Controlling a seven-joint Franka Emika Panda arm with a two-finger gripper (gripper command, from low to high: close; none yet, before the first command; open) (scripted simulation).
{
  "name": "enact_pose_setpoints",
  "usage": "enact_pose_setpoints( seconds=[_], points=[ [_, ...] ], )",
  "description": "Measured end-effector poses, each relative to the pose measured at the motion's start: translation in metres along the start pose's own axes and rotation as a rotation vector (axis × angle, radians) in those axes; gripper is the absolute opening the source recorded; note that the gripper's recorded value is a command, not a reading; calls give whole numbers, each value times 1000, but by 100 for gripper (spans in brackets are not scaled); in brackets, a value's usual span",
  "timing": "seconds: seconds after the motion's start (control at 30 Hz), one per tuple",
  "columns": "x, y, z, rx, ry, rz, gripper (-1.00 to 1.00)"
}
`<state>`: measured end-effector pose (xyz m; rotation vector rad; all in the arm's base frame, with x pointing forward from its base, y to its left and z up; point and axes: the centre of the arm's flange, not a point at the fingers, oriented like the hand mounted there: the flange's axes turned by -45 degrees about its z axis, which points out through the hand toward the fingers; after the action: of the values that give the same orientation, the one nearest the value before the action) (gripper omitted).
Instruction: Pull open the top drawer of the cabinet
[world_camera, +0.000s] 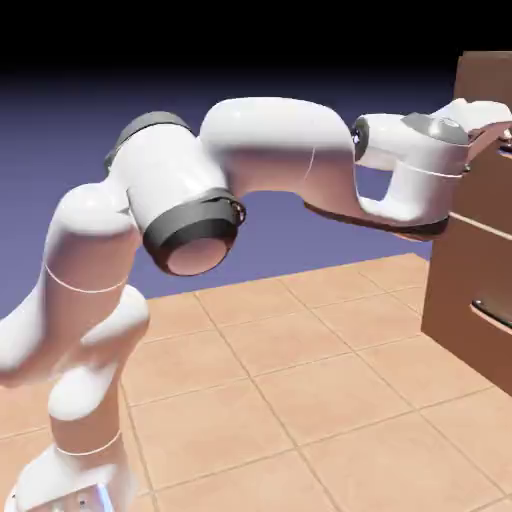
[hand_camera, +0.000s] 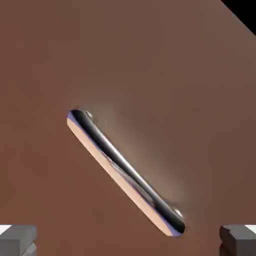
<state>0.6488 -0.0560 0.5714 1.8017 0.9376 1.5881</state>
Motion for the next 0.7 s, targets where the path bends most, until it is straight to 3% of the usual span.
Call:
enact_pose_setpoints(
  seconds=[0.57,0.7],
  points=[
    [6,-21,75,-153,9,-645,0],
    [9,-22,81,-152,8,-647,0]
  ],
)
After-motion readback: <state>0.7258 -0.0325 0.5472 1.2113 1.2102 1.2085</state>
